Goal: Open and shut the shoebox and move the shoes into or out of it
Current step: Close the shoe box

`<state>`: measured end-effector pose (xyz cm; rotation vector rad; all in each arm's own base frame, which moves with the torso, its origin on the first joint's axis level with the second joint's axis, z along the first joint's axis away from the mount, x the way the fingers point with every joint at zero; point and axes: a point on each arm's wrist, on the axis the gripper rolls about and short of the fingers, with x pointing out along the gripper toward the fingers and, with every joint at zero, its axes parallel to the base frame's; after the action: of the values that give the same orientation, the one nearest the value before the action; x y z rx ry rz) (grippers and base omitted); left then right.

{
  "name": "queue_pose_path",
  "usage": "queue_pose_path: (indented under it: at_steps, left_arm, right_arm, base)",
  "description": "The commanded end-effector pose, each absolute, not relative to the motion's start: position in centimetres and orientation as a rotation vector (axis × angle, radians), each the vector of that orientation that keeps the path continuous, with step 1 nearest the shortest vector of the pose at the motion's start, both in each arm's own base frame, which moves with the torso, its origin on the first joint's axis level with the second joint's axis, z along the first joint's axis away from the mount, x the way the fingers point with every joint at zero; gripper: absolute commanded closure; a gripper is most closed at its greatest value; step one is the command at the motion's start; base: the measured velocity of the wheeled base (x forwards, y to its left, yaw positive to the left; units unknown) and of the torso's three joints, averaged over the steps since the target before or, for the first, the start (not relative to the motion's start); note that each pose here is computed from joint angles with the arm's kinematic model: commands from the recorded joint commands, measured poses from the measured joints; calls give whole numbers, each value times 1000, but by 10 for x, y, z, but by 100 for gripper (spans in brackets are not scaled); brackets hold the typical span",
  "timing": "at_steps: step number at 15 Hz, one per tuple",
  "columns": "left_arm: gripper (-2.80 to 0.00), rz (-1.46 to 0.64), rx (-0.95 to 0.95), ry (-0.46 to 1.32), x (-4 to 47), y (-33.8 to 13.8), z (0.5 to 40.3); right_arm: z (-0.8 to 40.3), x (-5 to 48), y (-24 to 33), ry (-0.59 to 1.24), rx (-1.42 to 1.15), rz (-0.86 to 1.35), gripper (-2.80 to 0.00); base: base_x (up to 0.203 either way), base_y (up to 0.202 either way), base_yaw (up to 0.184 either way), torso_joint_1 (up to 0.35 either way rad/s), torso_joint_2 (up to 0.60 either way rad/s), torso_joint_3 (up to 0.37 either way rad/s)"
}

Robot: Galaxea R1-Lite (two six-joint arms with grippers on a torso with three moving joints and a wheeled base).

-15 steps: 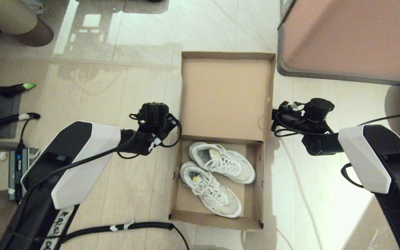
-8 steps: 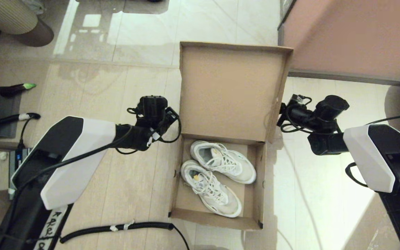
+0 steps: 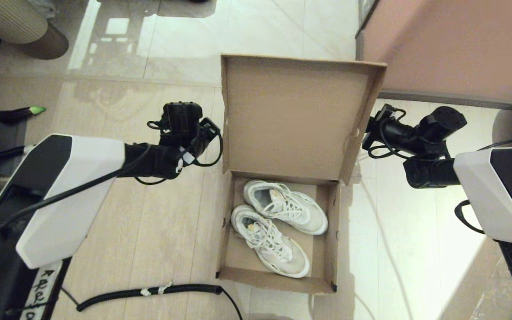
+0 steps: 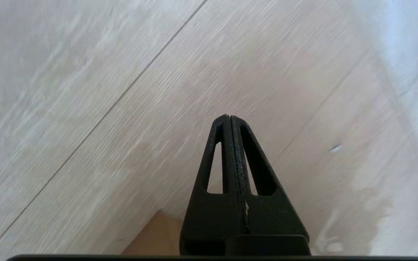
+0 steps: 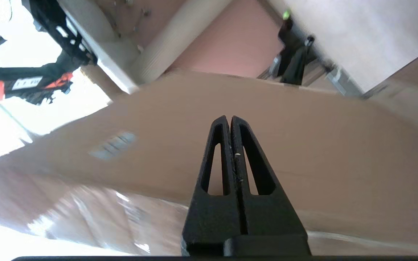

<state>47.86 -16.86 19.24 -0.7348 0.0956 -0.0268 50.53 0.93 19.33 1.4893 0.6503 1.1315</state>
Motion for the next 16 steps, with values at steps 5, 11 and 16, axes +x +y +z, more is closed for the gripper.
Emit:
queue_pose_path:
  at_steps: [5,11,16]
  left_arm:
    - [0,15,-787,-46,455,-133,260]
    - [0,1,-831,-110,457,-109,274]
    - [0,-53,-842,-142,455,-113,280]
  right_arm:
    - [227,477,14,756,1443,1167,0]
    - [219,431,15,876,1414,1157,0]
    - [193,387,22,1008,1461,1105,0]
  base:
    - [0,0,0,0,0,0]
    - [0,0,0,0,0,0]
    - [0,0,0,0,0,0]
